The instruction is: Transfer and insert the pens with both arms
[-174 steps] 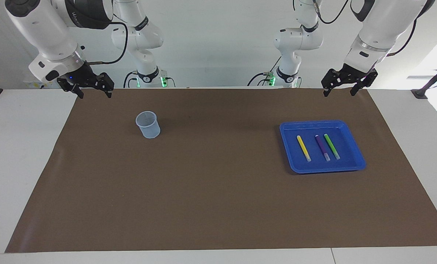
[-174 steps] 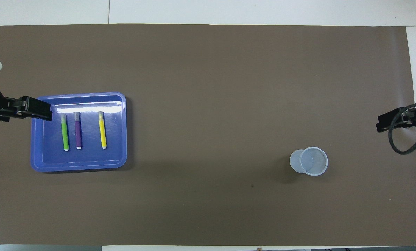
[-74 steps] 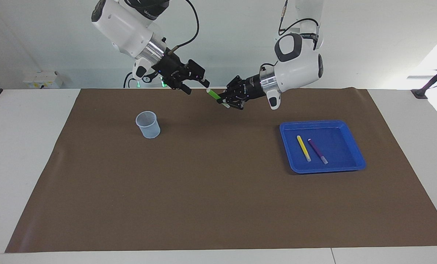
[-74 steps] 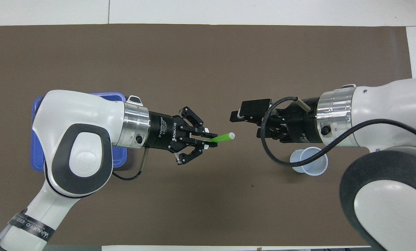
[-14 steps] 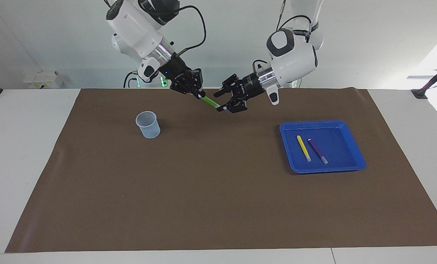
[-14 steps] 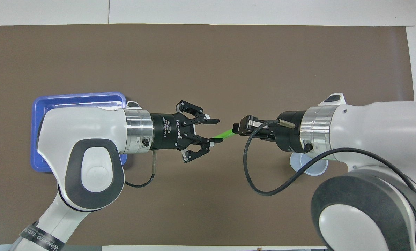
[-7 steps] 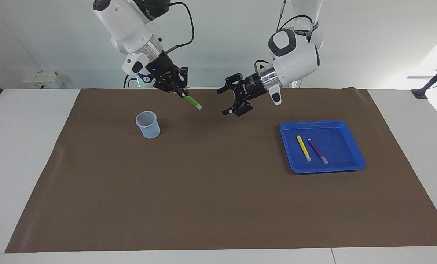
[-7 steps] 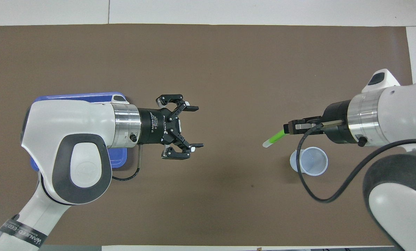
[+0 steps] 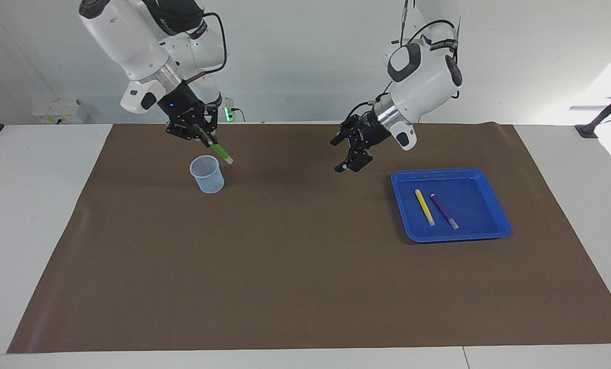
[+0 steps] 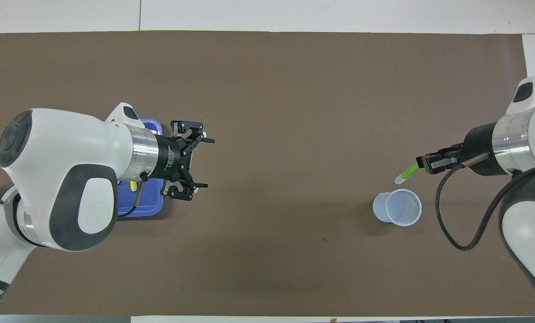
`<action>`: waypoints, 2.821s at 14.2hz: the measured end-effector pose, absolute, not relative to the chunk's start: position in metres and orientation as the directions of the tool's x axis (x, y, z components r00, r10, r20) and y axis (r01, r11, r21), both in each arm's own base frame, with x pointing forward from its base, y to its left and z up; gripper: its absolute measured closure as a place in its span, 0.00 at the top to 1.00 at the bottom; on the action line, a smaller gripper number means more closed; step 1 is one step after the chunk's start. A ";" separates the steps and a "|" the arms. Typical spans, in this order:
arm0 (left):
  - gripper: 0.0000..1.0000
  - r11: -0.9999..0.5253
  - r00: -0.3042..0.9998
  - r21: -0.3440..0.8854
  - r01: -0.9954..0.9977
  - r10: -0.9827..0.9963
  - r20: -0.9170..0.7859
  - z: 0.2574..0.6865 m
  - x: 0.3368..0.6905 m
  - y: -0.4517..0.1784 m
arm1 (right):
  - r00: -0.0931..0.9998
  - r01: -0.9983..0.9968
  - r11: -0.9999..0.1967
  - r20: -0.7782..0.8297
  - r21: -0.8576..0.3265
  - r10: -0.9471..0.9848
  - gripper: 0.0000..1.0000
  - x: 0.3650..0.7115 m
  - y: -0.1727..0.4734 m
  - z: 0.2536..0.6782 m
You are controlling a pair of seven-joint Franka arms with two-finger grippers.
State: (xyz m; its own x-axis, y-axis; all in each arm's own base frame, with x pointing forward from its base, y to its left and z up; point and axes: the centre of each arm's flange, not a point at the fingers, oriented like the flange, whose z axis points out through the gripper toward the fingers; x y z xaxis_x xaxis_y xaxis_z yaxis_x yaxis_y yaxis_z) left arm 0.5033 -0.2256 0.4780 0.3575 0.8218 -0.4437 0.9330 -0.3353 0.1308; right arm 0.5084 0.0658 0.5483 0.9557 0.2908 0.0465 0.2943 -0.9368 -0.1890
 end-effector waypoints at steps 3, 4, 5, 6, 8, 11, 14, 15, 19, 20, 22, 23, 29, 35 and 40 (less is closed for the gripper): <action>1.00 -0.530 0.547 0.148 0.835 0.772 -0.323 0.469 0.518 -0.162 | 0.960 0.276 -0.943 0.006 -0.186 0.279 0.17 0.502 0.057 0.511; 1.00 -0.589 0.606 0.152 0.793 0.742 -0.287 0.468 0.521 -0.147 | 0.962 0.266 -0.946 -0.005 -0.188 0.272 0.17 0.500 0.053 0.502; 1.00 -0.648 0.665 0.158 0.745 0.701 -0.258 0.466 0.523 -0.135 | 0.965 0.256 -0.948 -0.012 -0.189 0.263 0.17 0.499 0.048 0.495; 1.00 -0.707 0.724 0.167 0.687 0.650 -0.231 0.464 0.525 -0.124 | 0.966 0.249 -0.950 -0.016 -0.189 0.257 0.17 0.498 0.045 0.490; 1.00 -0.822 0.837 0.163 0.545 0.520 -0.172 0.458 0.530 -0.101 | 0.968 0.240 -0.952 -0.026 -0.190 0.250 0.17 0.495 0.042 0.477; 1.00 -0.948 0.951 0.110 0.297 0.284 -0.122 0.434 0.537 -0.070 | 0.971 0.215 -0.957 -0.063 -0.195 0.231 0.17 0.488 0.033 0.455; 1.00 -0.992 0.990 0.051 0.113 0.108 -0.091 0.405 0.549 -0.053 | 0.975 0.201 -0.961 -0.059 -0.191 0.216 0.17 0.485 0.028 0.441; 1.00 -0.998 0.995 0.040 0.058 0.054 -0.085 0.395 0.553 -0.052 | 0.976 0.199 -0.962 -0.054 -0.189 0.212 0.17 0.484 0.028 0.436; 0.96 -0.997 0.994 0.025 -0.067 -0.070 -0.089 0.360 0.561 -0.033 | 0.976 0.195 -0.962 -0.060 -0.189 0.209 0.18 0.481 0.027 0.428; 0.96 -0.997 0.993 0.023 -0.075 -0.077 -0.090 0.352 0.561 -0.029 | 0.976 0.195 -0.963 -0.060 -0.189 0.209 0.25 0.481 0.027 0.428; 0.90 -0.997 0.992 0.024 -0.079 -0.081 -0.096 0.342 0.559 -0.028 | 0.977 0.196 -0.963 -0.052 -0.187 0.209 0.47 0.483 0.027 0.432; 0.83 -0.997 0.993 0.025 -0.072 -0.074 -0.095 0.340 0.559 -0.027 | 0.977 0.199 -0.962 -0.034 -0.185 0.208 0.57 0.486 0.027 0.440; 0.73 -0.993 0.993 0.033 0.112 0.111 -0.045 0.319 0.565 -0.020 | 0.994 0.108 -0.927 0.042 -0.359 0.100 1.00 0.512 0.052 0.522; 0.58 -0.991 0.991 0.040 0.131 0.130 -0.039 0.311 0.565 -0.022 | 0.981 -0.187 -0.788 -0.070 -0.587 -0.181 1.00 0.525 0.106 0.536; 0.37 -0.991 0.990 0.038 0.131 0.129 -0.052 0.304 0.561 -0.023 | 0.934 -0.337 -0.665 -0.145 -0.667 -0.328 1.00 0.528 0.156 0.546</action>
